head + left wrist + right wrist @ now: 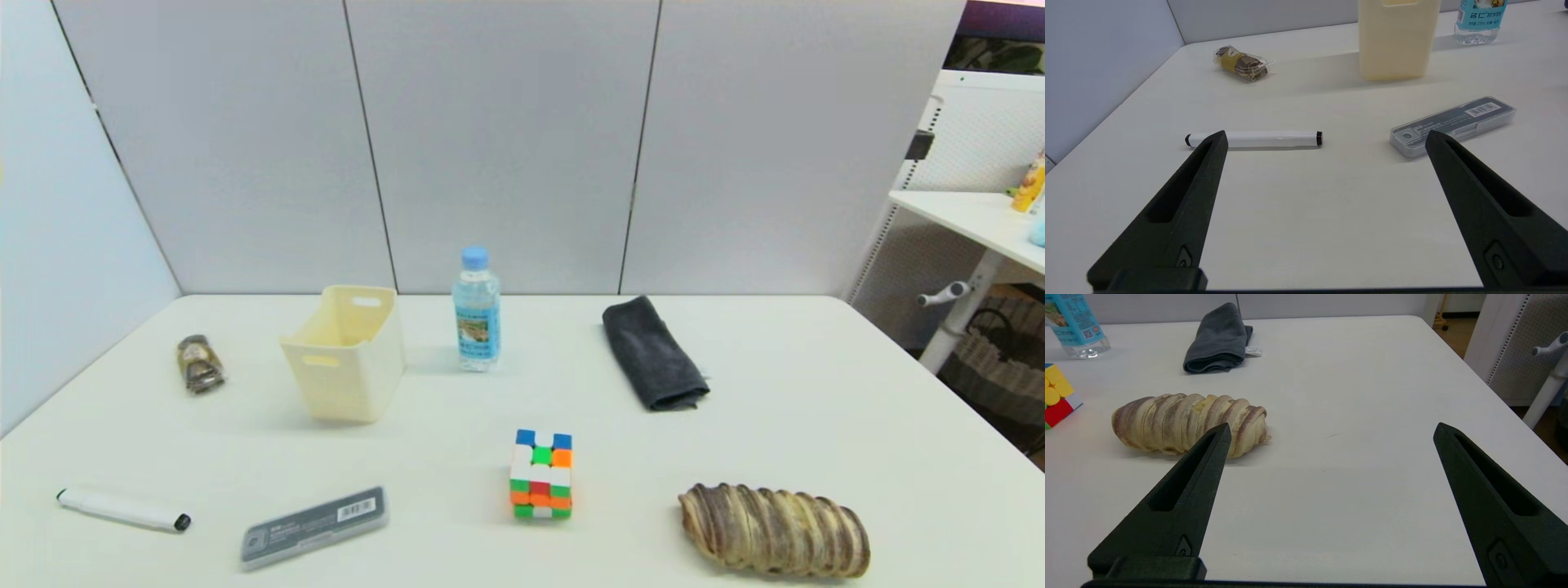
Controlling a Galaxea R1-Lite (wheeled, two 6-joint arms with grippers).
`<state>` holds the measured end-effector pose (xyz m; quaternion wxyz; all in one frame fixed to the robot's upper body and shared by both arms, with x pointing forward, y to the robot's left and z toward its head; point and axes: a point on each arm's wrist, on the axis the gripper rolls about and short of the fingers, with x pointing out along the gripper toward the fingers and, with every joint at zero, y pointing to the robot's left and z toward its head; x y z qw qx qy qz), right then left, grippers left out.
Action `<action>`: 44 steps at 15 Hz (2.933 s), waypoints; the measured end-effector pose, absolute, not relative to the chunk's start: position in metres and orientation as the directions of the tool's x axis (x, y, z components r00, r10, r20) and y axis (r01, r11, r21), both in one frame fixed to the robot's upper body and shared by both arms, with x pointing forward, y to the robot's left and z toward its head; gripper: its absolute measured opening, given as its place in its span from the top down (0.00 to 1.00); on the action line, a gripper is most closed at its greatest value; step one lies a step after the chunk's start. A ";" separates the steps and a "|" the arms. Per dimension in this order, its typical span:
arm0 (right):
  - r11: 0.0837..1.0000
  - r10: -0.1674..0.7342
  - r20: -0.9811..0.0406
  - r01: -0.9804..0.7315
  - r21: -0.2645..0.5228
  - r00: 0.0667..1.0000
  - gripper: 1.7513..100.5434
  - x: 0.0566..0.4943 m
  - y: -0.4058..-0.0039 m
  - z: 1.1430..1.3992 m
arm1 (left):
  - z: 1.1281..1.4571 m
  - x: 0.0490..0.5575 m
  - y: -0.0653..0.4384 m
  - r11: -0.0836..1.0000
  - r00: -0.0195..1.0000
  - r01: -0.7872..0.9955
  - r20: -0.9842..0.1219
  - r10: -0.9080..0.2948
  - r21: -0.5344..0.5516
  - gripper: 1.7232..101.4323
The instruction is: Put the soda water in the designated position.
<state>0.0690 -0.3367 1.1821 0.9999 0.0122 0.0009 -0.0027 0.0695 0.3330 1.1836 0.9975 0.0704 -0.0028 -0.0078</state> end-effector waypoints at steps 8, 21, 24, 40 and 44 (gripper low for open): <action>1.000 -0.005 -0.002 0.005 0.024 1.000 0.03 0.069 -0.337 1.182 | 1.248 0.092 0.333 0.986 0.998 0.045 -0.050 -0.037 0.163 0.04; 1.000 -0.004 -0.002 0.005 0.024 1.000 0.03 0.069 -0.337 1.182 | 1.379 0.280 0.270 0.883 0.905 0.424 -0.079 -0.417 0.200 0.04; 1.000 -0.005 -0.002 0.005 0.024 1.000 0.03 0.069 -0.337 1.182 | 1.364 0.324 0.226 0.837 0.856 0.517 -0.077 -0.512 0.178 0.04; 1.000 -0.005 -0.002 0.005 0.024 1.000 0.03 0.069 -0.337 1.182 | 1.270 0.387 0.095 0.971 0.957 0.232 -0.166 -0.238 -0.054 0.04; 1.000 -0.005 -0.002 0.005 0.024 1.000 0.03 0.069 -0.337 1.182 | 1.247 0.410 0.100 0.979 0.968 0.195 -0.146 -0.203 -0.065 0.04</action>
